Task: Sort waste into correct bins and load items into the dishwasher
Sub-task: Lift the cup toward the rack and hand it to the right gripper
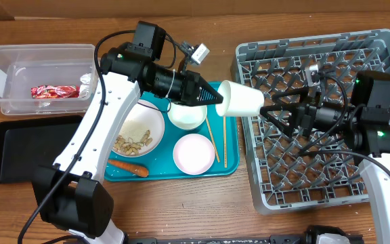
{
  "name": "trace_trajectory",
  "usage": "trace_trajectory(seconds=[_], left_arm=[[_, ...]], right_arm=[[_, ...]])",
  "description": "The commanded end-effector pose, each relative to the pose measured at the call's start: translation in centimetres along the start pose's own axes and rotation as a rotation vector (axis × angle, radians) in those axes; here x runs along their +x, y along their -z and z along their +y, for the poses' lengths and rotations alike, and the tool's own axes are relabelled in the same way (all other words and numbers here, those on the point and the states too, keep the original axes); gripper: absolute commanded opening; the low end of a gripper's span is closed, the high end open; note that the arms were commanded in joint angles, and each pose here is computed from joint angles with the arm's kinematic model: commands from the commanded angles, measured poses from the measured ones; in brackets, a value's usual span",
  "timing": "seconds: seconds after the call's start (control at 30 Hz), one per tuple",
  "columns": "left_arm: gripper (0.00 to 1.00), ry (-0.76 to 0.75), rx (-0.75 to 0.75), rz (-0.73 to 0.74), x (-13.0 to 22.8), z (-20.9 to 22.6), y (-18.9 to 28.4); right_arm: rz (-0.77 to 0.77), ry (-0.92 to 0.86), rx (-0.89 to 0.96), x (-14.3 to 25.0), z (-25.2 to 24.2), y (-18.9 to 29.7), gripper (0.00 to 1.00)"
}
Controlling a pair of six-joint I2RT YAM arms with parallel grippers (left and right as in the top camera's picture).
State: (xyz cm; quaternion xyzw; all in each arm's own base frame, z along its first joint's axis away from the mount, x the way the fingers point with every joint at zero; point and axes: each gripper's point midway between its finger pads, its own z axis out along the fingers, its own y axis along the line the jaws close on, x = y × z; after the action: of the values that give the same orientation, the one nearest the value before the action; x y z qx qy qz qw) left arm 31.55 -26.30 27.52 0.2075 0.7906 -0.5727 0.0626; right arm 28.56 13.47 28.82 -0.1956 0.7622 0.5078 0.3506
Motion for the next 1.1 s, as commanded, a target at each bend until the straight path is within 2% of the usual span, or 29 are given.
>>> trace_trajectory(seconds=[0.0,0.13,0.6,0.83,1.0,1.07], left_arm=[[0.04,-0.038,0.095,-0.002,-0.2,-1.9,0.1],[0.04,-0.054,0.184,0.006,-0.1,-3.5,0.1],[0.04,-0.075,0.210,0.067,1.1,-4.8,-2.2],[0.04,-0.081,0.213,0.064,0.8,-4.9,-2.3],[0.04,-0.078,0.213,0.059,0.4,-5.0,-2.4],[0.04,-0.082,0.214,0.057,0.4,-5.0,-2.4]], right_arm=[[-0.015,0.061,-0.154,-0.8,3.3,0.4,1.00],[-0.013,0.082,-0.172,-0.8,3.7,0.3,1.00],[-0.021,0.148,-0.192,-1.3,4.2,0.1,0.99],[-0.020,0.148,-0.244,-1.2,5.0,0.2,0.79],[-0.020,0.148,-0.263,-1.2,5.3,0.3,0.73],[-0.020,0.148,-0.263,-1.2,5.3,0.3,0.66]])
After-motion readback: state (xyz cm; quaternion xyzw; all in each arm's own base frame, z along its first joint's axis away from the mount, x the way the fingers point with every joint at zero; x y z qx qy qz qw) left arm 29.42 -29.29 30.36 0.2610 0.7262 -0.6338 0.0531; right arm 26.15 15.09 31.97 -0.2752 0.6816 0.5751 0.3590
